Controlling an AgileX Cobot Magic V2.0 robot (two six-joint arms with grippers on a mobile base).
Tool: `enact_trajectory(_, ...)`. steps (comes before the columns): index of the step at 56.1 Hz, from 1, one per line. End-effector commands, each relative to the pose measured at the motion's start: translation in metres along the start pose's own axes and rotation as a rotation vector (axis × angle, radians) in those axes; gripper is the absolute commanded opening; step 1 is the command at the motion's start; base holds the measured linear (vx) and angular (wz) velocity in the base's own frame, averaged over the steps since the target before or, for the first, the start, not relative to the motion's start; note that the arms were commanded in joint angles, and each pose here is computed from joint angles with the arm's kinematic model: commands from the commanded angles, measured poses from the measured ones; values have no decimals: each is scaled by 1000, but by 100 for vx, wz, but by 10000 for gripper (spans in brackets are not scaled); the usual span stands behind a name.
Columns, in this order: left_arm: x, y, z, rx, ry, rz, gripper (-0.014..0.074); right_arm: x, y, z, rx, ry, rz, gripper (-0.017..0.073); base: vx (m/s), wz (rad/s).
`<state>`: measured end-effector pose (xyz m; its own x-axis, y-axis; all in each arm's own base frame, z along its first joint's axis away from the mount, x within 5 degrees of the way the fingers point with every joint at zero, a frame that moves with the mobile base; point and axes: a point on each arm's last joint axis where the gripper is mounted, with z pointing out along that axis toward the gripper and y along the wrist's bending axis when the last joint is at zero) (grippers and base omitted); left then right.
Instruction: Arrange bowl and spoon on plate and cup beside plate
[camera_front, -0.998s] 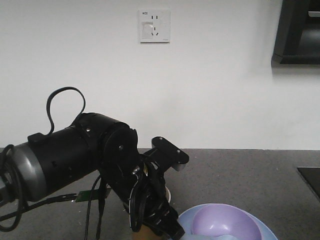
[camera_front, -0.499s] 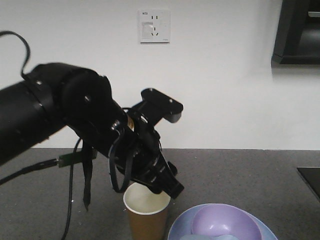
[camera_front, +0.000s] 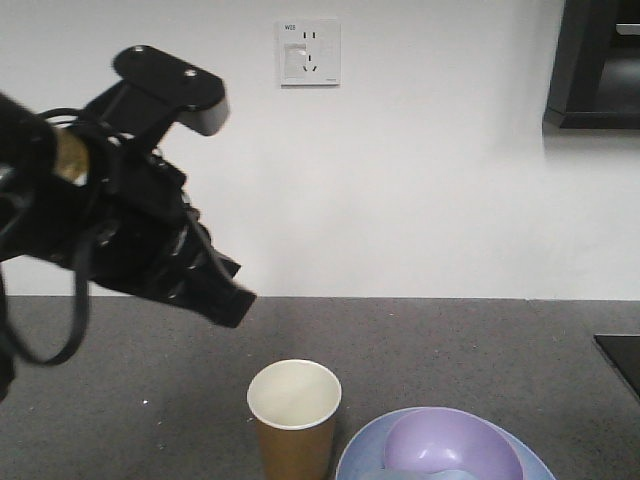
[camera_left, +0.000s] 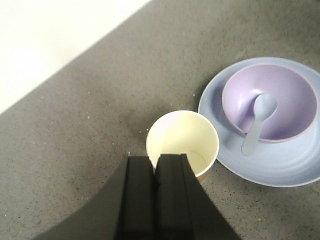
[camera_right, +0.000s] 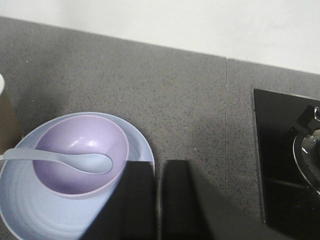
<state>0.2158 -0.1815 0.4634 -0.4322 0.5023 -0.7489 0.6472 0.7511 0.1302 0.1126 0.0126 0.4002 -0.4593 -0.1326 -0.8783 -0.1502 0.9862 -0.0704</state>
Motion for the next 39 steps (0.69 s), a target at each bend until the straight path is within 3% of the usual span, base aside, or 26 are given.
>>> enact_trajectory(1, 17, 1, -31, -11, -188, -20, -6, 8, 1, -15, 17, -184, -4, -15, 0, 0)
enact_trajectory(13, 102, -8, -39, 17, -368, -90, -6, 62, 5, -40, 27, -343, 4, -15, 0, 0)
enact_trajectory(20, 137, -12, -41, 31, -429, -118, -6, 80, 6, -46, 38, -393, -3, -13, 0, 0)
enact_trajectory(39, 170, -16, -36, 39, -397, -125, -6, 91, 8, -51, 31, -375, 2, -12, 0, 0)
